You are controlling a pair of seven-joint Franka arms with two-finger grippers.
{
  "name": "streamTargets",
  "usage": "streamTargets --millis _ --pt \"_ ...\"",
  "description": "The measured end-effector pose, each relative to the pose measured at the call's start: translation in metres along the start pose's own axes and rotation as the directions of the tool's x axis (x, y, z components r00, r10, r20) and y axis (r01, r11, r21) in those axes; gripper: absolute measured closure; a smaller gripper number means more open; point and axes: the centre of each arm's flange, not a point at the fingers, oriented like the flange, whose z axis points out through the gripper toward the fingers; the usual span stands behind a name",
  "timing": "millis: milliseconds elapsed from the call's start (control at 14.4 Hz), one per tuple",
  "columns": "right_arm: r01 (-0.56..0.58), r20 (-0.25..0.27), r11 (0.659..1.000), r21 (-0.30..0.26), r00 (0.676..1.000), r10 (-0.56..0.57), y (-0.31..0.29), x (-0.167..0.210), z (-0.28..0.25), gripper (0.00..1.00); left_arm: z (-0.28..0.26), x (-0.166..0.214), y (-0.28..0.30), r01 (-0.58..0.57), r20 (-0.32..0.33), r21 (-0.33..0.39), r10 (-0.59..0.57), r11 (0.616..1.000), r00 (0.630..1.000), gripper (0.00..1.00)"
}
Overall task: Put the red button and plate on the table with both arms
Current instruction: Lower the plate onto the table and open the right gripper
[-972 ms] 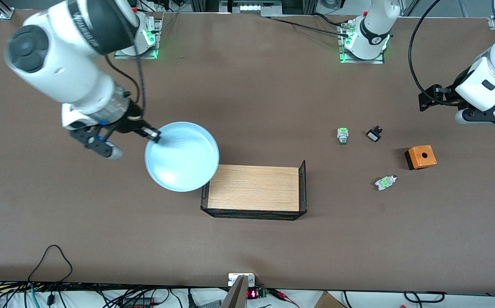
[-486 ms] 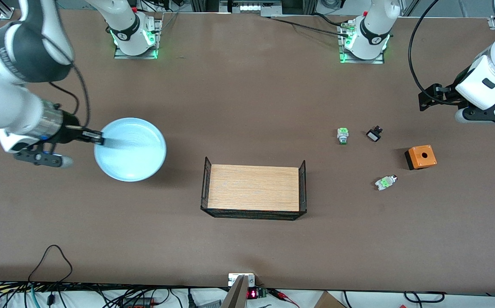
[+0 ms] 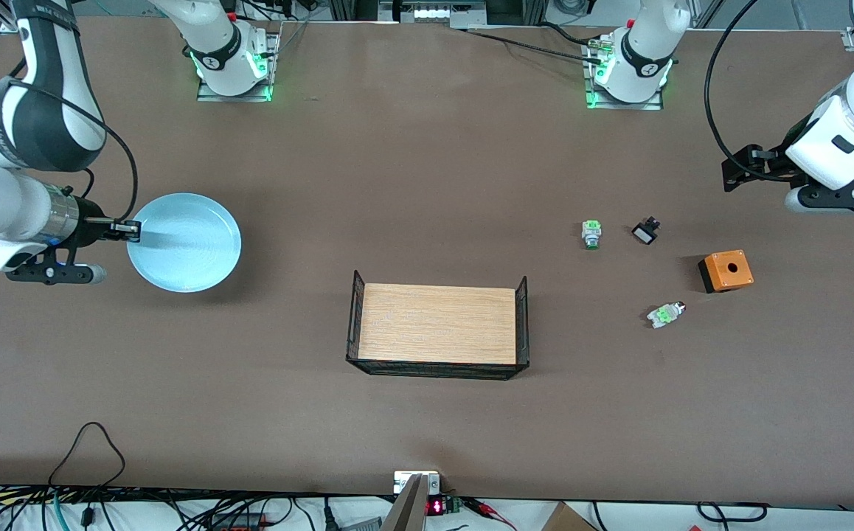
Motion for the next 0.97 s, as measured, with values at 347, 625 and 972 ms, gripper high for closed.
streamTargets --millis 347,625,972 --pt "0.023 0.002 1.000 0.007 1.000 -0.023 0.020 -0.004 0.058 0.96 0.000 0.000 -0.002 0.004 0.001 0.000 -0.004 1.000 1.000 0.00" --pt "0.076 -0.010 0.997 0.014 0.997 -0.076 0.039 -0.012 0.103 0.96 0.001 0.001 -0.009 0.020 0.003 -0.018 -0.020 1.000 1.000 0.00" --pt "0.127 -0.036 0.992 0.016 0.991 -0.127 0.056 -0.029 0.157 0.96 0.003 0.002 -0.015 0.034 0.010 -0.045 -0.034 0.998 0.999 0.00"
